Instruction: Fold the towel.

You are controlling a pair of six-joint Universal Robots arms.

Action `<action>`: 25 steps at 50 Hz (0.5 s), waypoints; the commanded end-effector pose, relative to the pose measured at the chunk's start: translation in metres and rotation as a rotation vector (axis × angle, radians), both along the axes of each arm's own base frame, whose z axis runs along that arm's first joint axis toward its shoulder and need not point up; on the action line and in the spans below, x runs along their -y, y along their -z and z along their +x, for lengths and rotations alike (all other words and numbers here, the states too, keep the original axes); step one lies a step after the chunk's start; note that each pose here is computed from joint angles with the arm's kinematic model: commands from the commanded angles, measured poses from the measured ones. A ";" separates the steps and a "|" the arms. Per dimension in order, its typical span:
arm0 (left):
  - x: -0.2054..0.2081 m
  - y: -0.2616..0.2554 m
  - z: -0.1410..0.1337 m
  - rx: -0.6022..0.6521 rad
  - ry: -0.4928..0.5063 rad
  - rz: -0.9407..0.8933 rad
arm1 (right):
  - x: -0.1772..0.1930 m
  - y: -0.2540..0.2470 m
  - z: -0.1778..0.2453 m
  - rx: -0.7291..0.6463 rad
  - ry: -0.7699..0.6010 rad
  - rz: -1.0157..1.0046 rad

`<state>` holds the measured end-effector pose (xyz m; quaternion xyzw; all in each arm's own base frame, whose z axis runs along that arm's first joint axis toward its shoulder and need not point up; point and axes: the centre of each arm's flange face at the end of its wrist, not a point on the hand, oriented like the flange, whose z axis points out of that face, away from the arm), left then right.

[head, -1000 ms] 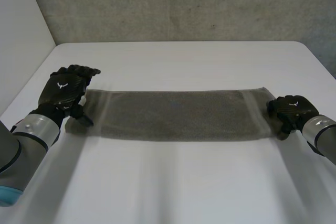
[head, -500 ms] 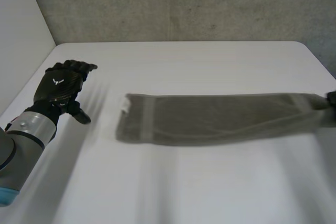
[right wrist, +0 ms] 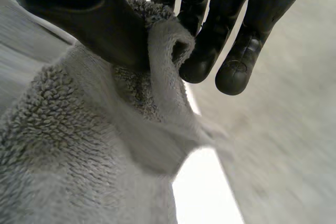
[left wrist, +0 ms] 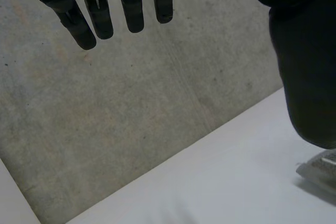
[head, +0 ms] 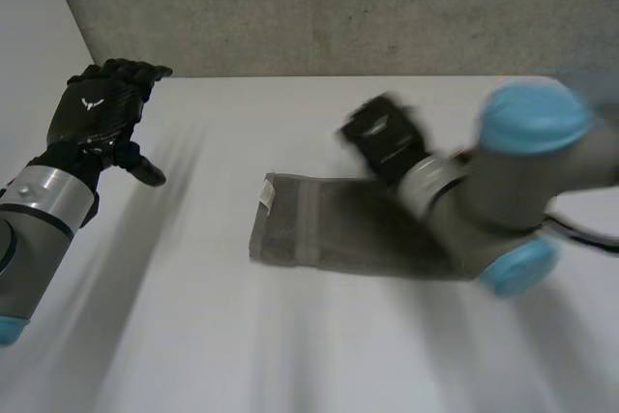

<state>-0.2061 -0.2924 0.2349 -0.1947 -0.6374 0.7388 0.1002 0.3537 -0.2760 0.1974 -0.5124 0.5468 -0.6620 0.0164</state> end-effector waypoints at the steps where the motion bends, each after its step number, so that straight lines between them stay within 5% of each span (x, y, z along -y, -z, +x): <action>1: 0.002 0.000 0.000 -0.015 0.003 0.006 | -0.057 0.054 0.041 -0.109 -0.171 0.040; 13: 0.003 0.002 -0.025 -0.013 0.072 0.002 | -0.059 0.042 0.024 -0.064 -0.185 0.095; 25: -0.022 0.024 -0.104 0.005 0.271 0.053 | -0.013 0.008 -0.082 0.189 0.174 0.322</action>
